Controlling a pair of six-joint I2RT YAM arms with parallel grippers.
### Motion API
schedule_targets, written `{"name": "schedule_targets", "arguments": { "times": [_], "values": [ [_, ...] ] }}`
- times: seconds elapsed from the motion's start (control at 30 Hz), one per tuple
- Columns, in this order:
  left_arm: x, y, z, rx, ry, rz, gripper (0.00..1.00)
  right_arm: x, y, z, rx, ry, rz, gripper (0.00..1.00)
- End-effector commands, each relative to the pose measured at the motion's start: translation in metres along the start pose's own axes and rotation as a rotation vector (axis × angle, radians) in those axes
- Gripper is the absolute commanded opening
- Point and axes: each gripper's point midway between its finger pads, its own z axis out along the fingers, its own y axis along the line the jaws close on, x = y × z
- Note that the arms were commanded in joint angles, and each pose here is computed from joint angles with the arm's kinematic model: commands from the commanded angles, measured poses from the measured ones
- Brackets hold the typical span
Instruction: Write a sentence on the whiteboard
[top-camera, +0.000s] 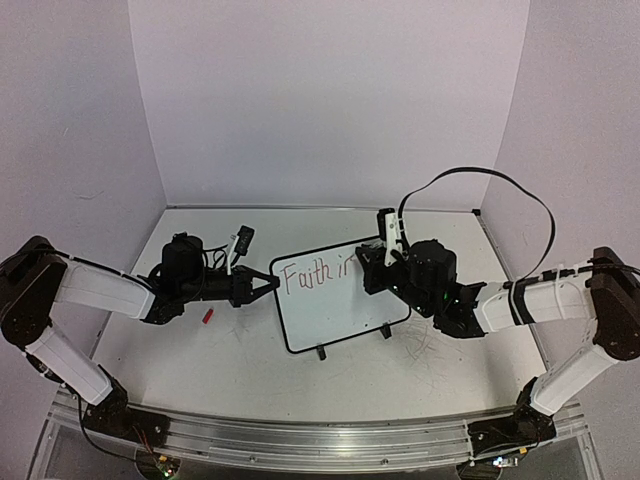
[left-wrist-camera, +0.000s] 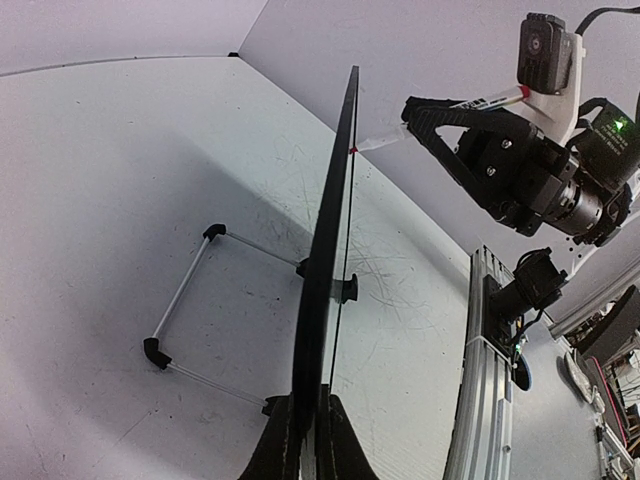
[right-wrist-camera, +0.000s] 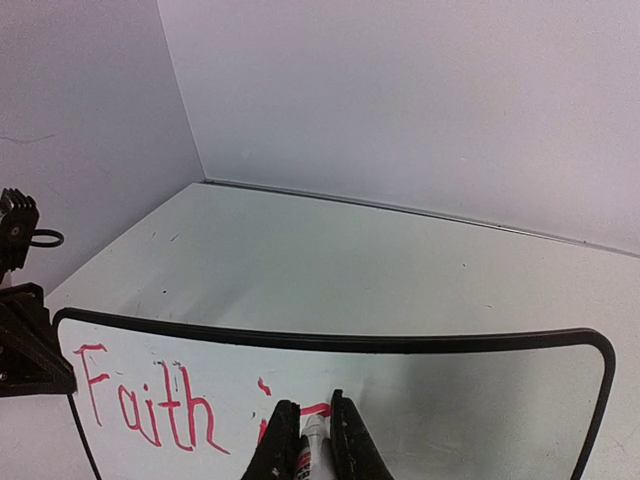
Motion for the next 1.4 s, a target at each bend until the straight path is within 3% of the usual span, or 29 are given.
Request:
{"name": "schedule_targets", "arguments": {
  "times": [0.0,1.37],
  "values": [
    [-0.022,-0.009,-0.003,0.007,-0.047,0.063,0.00,0.021,-0.007,0.001,0.013,0.056,0.004,0.00],
    [-0.020,-0.008,-0.003,0.001,-0.045,0.063,0.00,0.043,-0.017,-0.009,0.045,0.113,0.006,0.00]
  ]
}}
